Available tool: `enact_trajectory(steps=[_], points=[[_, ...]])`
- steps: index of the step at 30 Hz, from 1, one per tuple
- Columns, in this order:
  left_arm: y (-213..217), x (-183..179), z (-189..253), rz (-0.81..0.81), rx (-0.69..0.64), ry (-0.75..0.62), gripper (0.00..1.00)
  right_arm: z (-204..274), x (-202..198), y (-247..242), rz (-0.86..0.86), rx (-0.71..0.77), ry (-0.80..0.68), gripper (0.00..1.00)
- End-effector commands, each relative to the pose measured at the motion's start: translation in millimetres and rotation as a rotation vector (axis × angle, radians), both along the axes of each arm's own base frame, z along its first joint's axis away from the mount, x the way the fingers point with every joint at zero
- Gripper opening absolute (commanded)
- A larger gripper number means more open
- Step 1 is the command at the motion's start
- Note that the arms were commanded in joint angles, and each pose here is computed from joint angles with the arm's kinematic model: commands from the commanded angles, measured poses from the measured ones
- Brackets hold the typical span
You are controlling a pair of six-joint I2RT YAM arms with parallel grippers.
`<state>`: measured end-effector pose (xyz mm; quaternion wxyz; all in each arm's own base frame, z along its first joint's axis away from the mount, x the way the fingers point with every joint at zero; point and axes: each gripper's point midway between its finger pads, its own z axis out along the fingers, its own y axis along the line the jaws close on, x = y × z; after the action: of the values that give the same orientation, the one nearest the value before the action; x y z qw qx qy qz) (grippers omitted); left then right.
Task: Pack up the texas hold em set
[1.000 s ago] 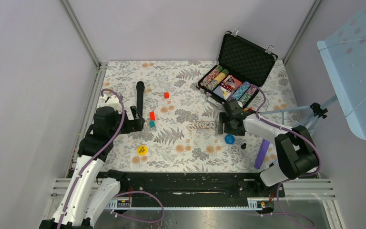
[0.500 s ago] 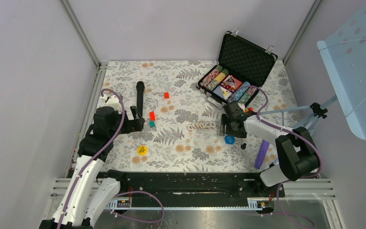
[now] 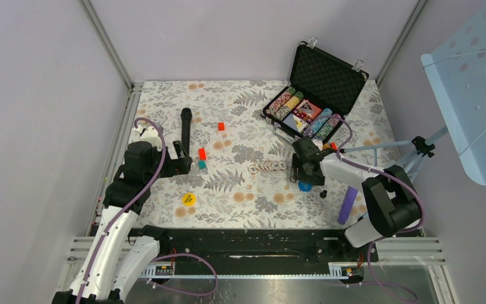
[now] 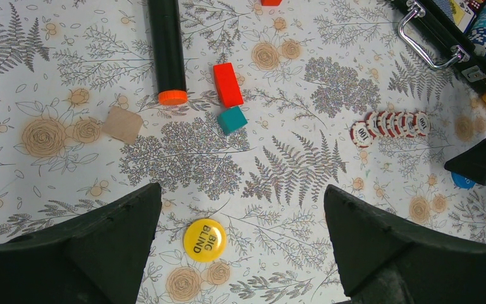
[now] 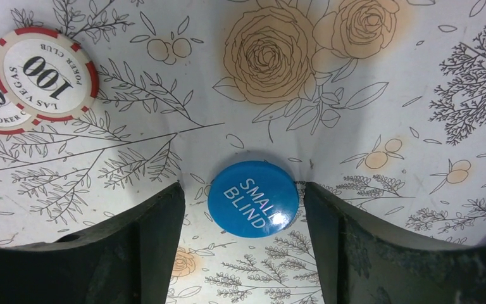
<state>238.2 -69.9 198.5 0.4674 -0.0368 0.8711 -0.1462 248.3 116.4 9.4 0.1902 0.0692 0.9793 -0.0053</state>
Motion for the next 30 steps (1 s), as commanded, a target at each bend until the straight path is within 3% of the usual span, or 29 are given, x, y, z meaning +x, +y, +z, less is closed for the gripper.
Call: enact_trajectory(steps=[1, 30], points=[[-4.7, 3.9, 3.6, -0.026, -0.006, -0.026, 0.99, -8.6, -5.2, 4.5, -0.025, -0.014, 0.039, 0.75], [-4.7, 4.1, 4.0, -0.026, -0.006, -0.027, 0.99, -22.9, -35.2, 3.2, -0.042, -0.083, 0.107, 0.67]])
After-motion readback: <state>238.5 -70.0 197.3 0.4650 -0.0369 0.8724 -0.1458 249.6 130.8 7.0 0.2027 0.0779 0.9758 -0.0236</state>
